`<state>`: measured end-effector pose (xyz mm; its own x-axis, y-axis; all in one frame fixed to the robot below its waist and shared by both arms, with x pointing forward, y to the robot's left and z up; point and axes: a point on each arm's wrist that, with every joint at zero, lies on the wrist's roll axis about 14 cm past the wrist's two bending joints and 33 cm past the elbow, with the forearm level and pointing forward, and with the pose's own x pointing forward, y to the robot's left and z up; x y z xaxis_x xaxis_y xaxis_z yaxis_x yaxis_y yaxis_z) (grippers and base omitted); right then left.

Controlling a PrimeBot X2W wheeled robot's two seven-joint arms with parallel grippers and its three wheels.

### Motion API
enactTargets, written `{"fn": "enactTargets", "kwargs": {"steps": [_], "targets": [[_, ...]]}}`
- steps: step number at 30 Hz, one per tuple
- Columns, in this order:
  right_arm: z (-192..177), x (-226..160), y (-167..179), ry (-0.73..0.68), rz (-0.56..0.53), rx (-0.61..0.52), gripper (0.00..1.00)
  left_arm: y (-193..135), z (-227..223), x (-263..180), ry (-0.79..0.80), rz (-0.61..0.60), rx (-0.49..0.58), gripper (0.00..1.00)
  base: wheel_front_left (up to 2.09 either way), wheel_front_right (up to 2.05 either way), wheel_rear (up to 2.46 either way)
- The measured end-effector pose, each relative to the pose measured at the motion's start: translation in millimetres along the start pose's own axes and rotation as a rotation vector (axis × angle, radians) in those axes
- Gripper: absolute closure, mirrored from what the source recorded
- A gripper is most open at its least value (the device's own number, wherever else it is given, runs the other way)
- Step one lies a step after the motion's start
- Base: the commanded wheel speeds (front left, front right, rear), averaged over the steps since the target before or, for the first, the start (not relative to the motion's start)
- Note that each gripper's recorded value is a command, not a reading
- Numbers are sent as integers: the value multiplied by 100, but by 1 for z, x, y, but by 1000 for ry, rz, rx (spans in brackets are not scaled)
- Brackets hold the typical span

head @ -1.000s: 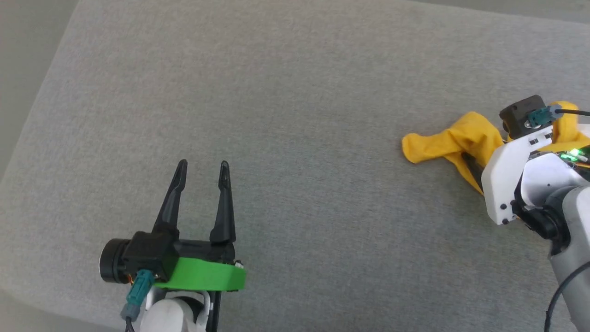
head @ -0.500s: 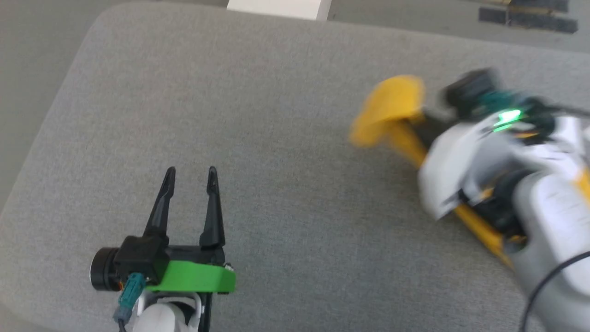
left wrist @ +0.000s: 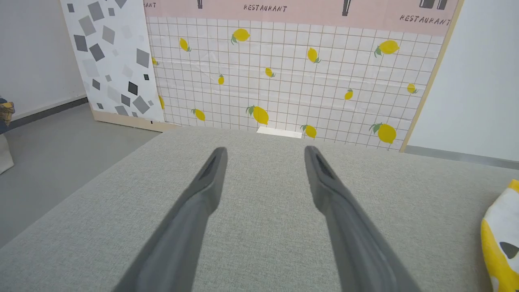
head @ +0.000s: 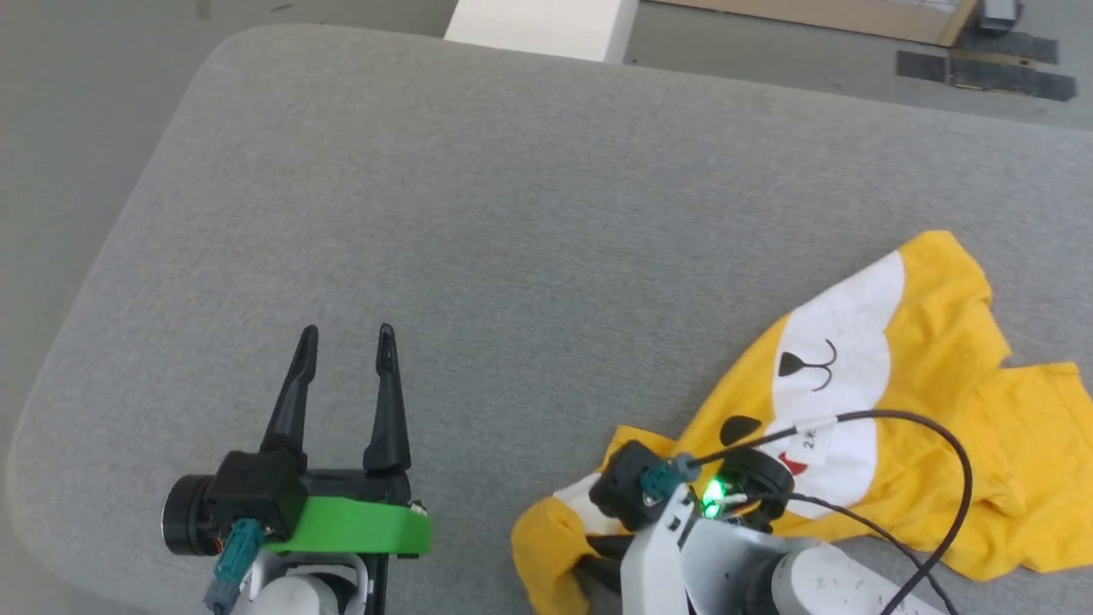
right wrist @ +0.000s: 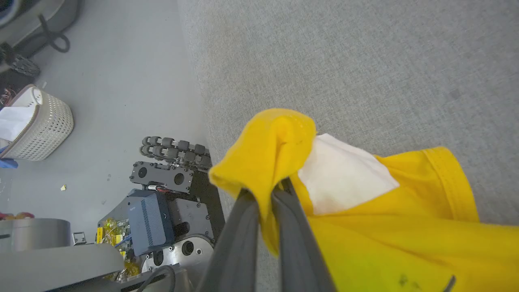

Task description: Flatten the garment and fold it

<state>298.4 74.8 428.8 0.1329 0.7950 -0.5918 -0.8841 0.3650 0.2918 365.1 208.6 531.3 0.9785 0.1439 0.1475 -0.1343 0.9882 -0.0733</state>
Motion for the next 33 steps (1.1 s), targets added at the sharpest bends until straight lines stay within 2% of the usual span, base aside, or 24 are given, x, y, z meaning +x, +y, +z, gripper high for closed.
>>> {"fn": "enactTargets", "kwargs": {"steps": [1,4,9,13,16,20,25,28,31,33], "targets": [[0,2,-2,-5,-4,0,0,1,-1,-1,3,4,2,0,0,0,0],[10,2,-17,-56,-49,-9,0,3,-2,-2,7,9,4,0,0,0,0],[70,-21,-53,-282,-175,-5,0,0,1,-2,-1,1,-2,0,0,0,0],[108,-72,-102,-487,-393,-20,0,-6,2,-2,-5,-20,-10,0,0,0,0],[115,-124,-139,-602,-598,-35,0,-12,2,-1,-9,-38,-11,0,0,0,0],[84,-191,-171,-685,-880,-12,0,-19,1,-2,-6,-65,-14,0,0,0,0],[12,-249,-173,-697,-1159,84,0,-25,-4,-3,7,-90,-14,0,0,0,0],[-32,-271,-167,-658,-1263,129,0,-29,-8,-5,20,-105,-5,0,0,0,0],[-68,-281,-162,-660,-1294,237,0,-33,-9,-5,22,-120,-2,0,0,0,0],[-79,-284,-159,-670,-1309,266,0,-38,-9,-4,21,-137,0,0,0,0,0]]}}
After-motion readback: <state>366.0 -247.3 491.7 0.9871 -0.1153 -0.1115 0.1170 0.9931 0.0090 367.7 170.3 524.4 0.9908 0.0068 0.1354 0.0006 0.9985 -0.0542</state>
